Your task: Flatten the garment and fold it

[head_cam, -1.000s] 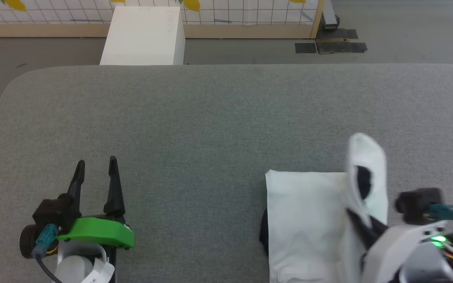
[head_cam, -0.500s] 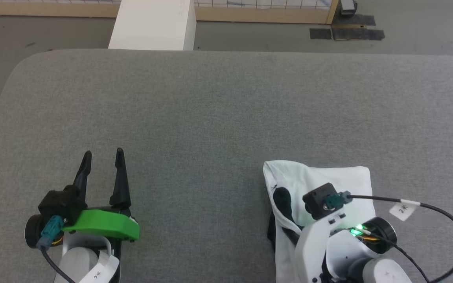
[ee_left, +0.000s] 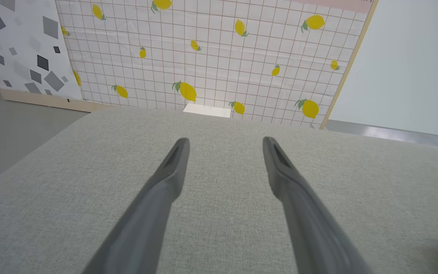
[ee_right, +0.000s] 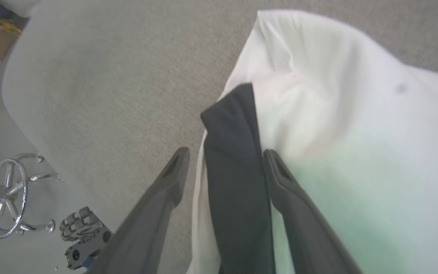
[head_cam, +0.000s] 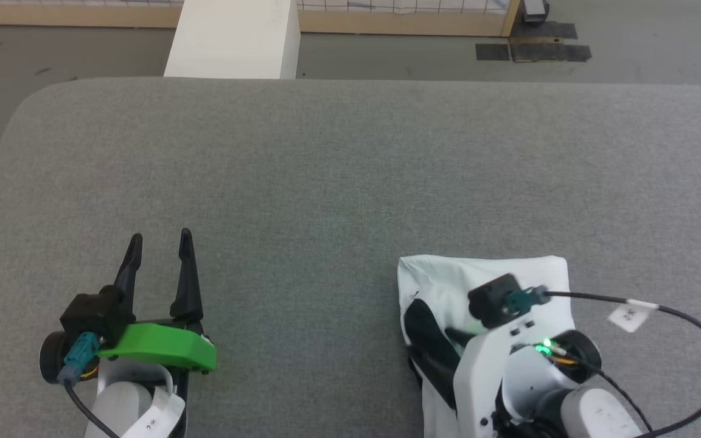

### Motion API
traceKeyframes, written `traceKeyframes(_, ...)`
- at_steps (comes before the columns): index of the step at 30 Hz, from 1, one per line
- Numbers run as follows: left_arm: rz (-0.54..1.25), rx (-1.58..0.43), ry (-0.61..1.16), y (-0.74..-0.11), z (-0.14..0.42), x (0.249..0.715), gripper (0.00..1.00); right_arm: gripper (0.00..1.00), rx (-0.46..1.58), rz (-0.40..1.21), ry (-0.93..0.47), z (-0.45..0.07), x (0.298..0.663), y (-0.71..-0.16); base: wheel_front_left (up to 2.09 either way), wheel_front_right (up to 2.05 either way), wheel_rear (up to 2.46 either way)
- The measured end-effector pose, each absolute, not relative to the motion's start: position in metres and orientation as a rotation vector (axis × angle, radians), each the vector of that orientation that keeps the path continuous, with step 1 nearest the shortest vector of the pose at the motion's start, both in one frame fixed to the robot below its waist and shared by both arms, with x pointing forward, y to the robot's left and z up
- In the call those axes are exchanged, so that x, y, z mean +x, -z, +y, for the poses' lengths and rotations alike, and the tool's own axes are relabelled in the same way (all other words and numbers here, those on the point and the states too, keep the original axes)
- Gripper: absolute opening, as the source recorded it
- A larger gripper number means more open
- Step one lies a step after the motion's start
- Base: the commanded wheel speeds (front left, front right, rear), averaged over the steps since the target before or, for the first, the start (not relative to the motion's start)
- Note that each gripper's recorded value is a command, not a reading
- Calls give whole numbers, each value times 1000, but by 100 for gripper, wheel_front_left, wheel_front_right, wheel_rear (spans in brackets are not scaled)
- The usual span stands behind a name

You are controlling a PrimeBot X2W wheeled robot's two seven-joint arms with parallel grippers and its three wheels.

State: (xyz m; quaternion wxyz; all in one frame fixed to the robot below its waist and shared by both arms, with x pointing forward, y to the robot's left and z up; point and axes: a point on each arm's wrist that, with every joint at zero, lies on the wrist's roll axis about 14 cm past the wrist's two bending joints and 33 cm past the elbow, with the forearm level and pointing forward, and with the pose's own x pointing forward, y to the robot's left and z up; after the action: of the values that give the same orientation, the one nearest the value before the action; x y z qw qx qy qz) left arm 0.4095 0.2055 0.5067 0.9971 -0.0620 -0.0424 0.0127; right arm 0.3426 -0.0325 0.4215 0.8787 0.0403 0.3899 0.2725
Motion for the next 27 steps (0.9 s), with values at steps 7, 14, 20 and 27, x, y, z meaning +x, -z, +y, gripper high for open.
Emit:
traceKeyframes(7, -109, -130, -4, -515, 198, 412, 100, 100, 236, 378, -498, -55, 378, -520, 0, 0, 0)
traceKeyframes(14, -135, -136, 38, -525, 183, 416, 100, 100, 293, 76, -261, -132, 388, -565, 0, 0, 0)
traceKeyframes(20, -142, -141, 61, -527, 175, 419, 100, 100, 515, 54, -55, -196, 375, -534, 0, 0, 0)
traceKeyframes(27, -139, -142, 70, -526, 172, 420, 100, 100, 864, 342, 20, -191, 350, -444, 0, 0, 0)
